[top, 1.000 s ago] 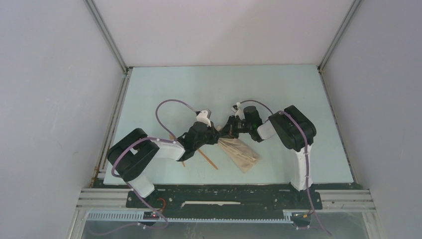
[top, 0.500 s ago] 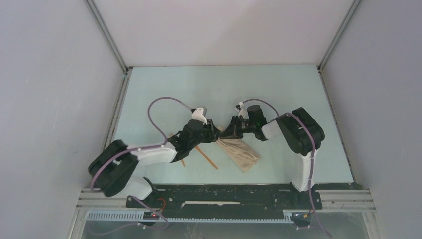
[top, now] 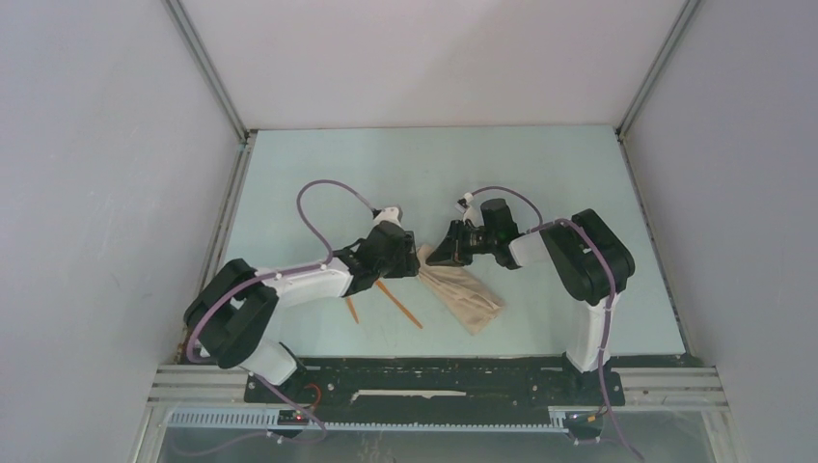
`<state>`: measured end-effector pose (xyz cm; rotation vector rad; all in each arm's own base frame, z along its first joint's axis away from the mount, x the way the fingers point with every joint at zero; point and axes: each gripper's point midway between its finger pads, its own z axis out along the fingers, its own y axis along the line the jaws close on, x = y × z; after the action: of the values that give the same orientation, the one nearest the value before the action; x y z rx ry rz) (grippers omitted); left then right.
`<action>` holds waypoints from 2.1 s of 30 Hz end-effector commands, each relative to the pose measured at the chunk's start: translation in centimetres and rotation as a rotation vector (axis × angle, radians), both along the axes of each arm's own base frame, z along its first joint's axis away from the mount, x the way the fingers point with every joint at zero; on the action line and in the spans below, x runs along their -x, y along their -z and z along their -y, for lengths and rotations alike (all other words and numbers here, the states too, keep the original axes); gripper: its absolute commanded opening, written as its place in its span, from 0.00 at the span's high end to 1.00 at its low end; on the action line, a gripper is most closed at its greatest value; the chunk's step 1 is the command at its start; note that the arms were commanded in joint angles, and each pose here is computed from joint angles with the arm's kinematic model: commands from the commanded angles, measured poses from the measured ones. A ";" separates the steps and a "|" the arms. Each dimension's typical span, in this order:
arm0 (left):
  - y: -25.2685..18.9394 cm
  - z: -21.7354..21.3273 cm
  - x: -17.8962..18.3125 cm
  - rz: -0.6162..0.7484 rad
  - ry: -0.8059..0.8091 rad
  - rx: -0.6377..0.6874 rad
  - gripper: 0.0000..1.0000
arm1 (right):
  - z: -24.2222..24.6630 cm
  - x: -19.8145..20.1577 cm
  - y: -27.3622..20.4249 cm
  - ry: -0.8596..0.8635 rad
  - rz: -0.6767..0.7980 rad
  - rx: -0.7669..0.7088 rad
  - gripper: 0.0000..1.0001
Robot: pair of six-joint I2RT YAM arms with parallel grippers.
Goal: Fold the napkin into a case and place the utensils inside
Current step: Grasp the top corner of the smaller rectangle folded napkin from the folded napkin.
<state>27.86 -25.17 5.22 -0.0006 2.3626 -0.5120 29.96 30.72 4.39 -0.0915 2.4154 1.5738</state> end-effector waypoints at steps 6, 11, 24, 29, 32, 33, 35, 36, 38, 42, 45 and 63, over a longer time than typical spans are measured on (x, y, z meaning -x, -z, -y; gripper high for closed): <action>-0.6 1.2 -0.9 0.049 0.037 -0.264 0.49 | -0.4 -0.5 -0.7 -0.015 0.044 -0.005 0.77; -0.2 1.2 -1.0 0.050 0.035 -0.379 0.66 | -0.3 -0.6 -0.9 -0.013 0.051 0.001 0.78; 0.0 1.3 -1.7 0.082 0.032 -0.513 0.80 | -0.7 -0.3 -0.7 -0.025 0.060 0.000 0.78; -0.6 1.4 -1.7 0.111 0.017 -0.466 1.00 | -0.9 -0.8 -1.0 -0.033 0.054 -0.030 0.78; -0.9 1.5 -1.6 0.126 0.015 -0.422 1.00 | -1.3 -1.3 -1.1 -0.035 0.059 -0.032 0.77; -1.0 1.5 -1.5 0.130 0.014 -0.406 1.00 | -1.4 -1.5 -1.0 -0.035 0.060 -0.031 0.77; -1.2 1.6 -1.5 0.136 0.015 -0.373 1.00 | -1.8 -1.7 -0.6 -0.043 0.051 -0.030 0.77; -1.3 1.6 -1.5 0.137 0.015 -0.361 1.00 | -1.9 -1.8 -0.5 -0.046 0.051 -0.030 0.77; -1.3 1.7 -1.5 0.140 0.013 -0.338 1.00 | -2.4 -2.0 -0.2 -0.055 0.044 -0.029 0.77; -1.5 2.0 -1.7 0.143 0.011 -0.275 1.00 | -3.2 -1.1 0.5 -0.086 0.030 -0.023 0.80; -1.5 2.0 -2.0 0.139 0.008 -0.214 1.00 | -3.6 -0.1 0.7 -0.109 0.031 -0.023 0.82; -4.5 3.4 -1.5 0.149 0.046 0.092 1.00 | -4.0 0.2 4.8 0.006 0.007 0.136 0.83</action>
<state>28.14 -26.00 5.18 0.1273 2.3280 -0.4038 29.50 35.10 2.10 -0.1999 2.4568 1.5574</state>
